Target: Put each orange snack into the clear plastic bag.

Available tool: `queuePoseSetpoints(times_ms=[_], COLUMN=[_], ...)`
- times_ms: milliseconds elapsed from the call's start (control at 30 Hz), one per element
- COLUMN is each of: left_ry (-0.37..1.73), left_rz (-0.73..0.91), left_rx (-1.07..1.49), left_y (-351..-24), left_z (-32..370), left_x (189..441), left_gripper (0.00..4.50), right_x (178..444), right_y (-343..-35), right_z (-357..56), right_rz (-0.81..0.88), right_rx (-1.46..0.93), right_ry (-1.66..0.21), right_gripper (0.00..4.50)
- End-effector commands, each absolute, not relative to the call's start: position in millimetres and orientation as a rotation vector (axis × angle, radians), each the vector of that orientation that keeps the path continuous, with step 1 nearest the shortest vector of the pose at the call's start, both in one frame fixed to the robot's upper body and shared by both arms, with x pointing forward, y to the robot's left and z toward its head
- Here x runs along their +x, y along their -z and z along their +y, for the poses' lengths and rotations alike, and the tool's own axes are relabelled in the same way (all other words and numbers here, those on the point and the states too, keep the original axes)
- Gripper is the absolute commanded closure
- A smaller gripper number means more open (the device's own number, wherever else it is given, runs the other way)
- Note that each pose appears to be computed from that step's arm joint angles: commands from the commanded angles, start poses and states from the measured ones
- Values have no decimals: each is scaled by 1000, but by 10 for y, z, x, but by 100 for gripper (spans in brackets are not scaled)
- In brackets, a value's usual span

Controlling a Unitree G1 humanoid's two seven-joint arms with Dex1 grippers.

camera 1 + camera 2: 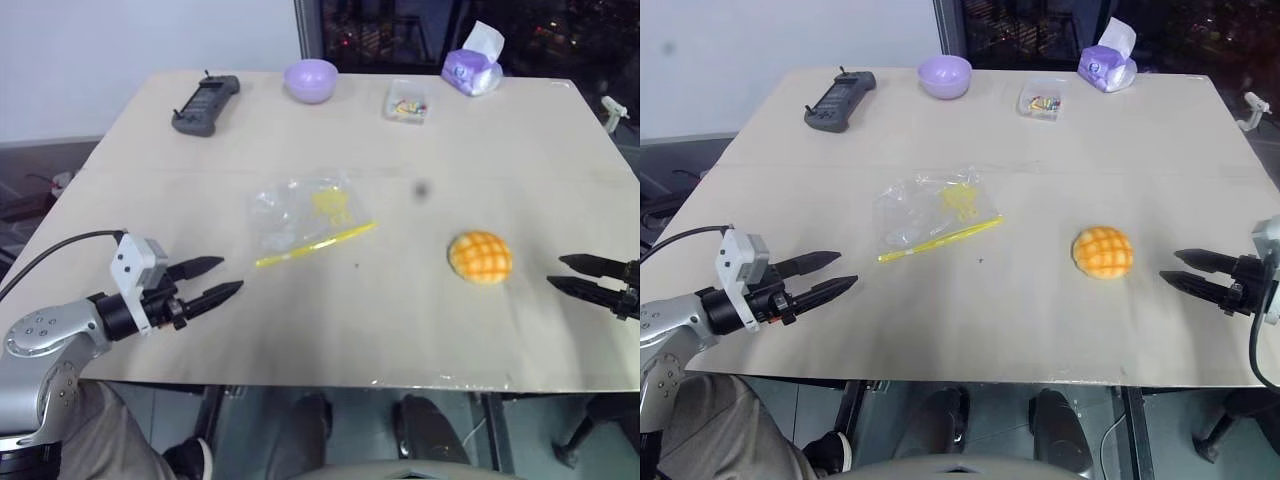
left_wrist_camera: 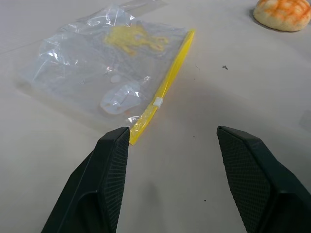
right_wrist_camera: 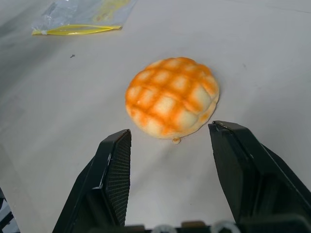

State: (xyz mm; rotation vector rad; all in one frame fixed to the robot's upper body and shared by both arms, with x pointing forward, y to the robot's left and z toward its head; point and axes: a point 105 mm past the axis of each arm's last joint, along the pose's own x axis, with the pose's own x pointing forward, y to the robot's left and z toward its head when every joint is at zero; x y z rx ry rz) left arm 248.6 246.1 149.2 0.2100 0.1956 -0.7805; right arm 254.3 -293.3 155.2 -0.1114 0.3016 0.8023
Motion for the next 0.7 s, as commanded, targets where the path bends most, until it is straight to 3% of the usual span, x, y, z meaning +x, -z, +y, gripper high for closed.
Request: queuePoseSetpoints(times_ms=[33, 700], left_ry=[794, 813], left_rz=[160, 166], left_rx=[250, 251], left_y=[-1620, -1584], left_z=[2464, 2441], left_x=[2441, 2500], left_gripper=[146, 146], right_x=[2470, 2456], right_y=[-1681, -1696], right_z=[-2874, -2775], right_rz=[269, 253], right_rx=[-135, -129], right_ry=[-827, -830], right_gripper=[175, 175])
